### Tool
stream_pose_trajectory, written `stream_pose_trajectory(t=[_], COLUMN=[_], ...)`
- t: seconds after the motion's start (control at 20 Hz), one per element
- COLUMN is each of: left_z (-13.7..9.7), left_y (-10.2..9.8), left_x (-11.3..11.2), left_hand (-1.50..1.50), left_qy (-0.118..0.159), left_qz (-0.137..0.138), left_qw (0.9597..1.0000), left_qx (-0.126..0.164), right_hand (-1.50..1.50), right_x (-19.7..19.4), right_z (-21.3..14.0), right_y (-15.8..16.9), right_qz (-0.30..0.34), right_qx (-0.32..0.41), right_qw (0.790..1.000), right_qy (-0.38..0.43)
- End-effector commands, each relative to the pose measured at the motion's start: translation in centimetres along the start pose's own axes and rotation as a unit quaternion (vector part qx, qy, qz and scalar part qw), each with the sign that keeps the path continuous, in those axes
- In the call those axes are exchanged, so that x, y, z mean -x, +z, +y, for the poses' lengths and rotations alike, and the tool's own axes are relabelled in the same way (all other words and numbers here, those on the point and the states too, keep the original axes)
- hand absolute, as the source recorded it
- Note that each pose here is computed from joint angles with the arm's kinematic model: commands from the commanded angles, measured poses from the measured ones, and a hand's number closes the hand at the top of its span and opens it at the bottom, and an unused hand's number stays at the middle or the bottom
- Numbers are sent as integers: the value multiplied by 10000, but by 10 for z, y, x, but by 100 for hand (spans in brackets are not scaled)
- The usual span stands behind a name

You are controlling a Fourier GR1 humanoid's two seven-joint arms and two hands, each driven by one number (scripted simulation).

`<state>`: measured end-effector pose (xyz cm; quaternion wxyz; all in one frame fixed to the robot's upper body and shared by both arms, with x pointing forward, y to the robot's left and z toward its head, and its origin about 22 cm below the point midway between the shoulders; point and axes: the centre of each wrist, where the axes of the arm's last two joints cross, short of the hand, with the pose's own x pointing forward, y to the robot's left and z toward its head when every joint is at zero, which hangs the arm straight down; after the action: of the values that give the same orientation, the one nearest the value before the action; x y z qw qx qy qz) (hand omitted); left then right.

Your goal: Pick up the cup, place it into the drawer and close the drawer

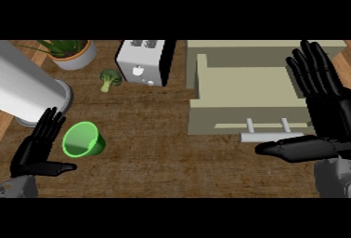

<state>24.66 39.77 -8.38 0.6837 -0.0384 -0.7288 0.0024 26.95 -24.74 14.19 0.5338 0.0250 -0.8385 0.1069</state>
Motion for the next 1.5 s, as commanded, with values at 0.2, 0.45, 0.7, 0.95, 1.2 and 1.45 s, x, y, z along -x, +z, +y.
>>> stream_pose_trajectory(t=[0.2, 0.45, 0.7, 0.95, 1.2, 1.45], left_z=[-9, -5, -13, -15, -19, -36], left_y=[8, 11, 6, -8, 2, -6], left_x=[42, 43, 47, 41, 49, 54], left_hand=[-150, -150, -150, -150, -150, -150], left_qy=[-88, -74, -62, 91, -30, 230], left_qz=[90, -113, -165, -234, -285, -235], left_qw=[9999, 9998, 9997, 9996, 9996, 9992], left_qx=[-26, -130, -173, -132, 45, 215], right_hand=[-150, -150, -150, -150, -150, -150], right_x=[-6, -25, -15, -18, -17, 7], right_z=[-18, 2, -1, -12, -1, -11], right_y=[-9, 0, -15, -8, 6, 4], right_qz=[-81, -113, -93, -28, -6, -84], right_qx=[-9, -87, -140, -126, -133, -128], right_qw=[10000, 9999, 9998, 9999, 9999, 9999], right_qy=[14, -30, -47, -86, -78, -8])
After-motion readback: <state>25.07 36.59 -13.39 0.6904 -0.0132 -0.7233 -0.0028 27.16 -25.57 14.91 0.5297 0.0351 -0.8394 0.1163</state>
